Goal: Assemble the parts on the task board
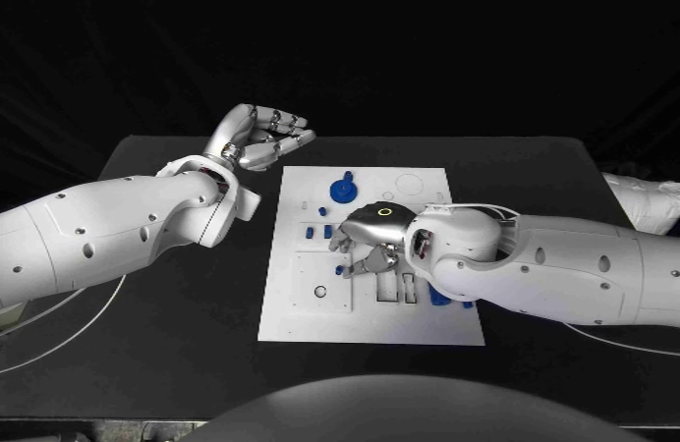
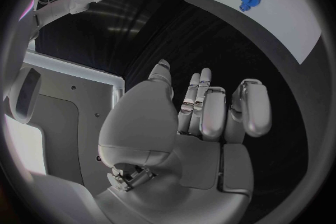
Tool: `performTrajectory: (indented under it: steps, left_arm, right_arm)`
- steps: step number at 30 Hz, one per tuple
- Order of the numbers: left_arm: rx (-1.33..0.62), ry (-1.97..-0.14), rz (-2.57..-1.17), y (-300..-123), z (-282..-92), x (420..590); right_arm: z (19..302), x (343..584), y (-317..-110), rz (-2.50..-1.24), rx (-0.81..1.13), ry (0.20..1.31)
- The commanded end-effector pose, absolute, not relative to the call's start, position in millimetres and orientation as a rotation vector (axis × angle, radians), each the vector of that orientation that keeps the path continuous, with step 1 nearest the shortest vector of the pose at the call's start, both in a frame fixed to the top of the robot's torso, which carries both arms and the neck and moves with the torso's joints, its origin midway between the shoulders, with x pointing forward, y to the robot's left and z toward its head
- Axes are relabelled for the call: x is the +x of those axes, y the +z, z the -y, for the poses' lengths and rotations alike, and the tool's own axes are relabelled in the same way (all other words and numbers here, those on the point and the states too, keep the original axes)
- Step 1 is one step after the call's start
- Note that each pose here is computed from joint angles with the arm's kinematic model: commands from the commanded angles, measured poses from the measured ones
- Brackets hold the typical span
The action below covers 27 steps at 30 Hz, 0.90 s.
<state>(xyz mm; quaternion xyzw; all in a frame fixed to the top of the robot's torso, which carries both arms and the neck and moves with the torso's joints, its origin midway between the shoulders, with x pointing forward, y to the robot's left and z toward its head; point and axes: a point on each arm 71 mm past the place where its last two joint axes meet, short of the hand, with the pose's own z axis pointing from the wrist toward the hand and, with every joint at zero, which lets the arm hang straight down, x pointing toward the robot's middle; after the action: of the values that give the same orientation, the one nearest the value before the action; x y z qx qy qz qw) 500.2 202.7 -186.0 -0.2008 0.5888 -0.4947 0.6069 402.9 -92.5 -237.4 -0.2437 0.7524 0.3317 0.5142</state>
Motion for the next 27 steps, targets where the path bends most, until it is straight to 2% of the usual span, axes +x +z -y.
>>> performTrajectory:
  steps: [1,6,12,17,27]
  left_arm:
    - [-0.455,-1.164,-1.358,-184.9,-200.4,499.9]
    - [-0.454,-1.162,-1.357,-184.9,-200.7,500.4]
    - [-0.452,-1.161,-1.355,-185.0,-200.4,501.4]
    - [-0.451,-1.161,-1.354,-185.2,-199.9,501.9]
    - [-0.448,-1.157,-1.351,-185.1,-202.1,501.8]
  right_arm:
    - [106.6,411.8,-216.4,-1.75,-0.287,0.923]
    - [139.1,425.4,-195.3,-1.808,-0.153,0.919]
    - [172.1,433.8,-183.5,-1.808,-0.224,0.781]
    - [187.4,436.5,-187.1,-1.823,-0.334,0.642]
    - [189.8,434.3,-206.2,-1.896,-0.424,0.507]
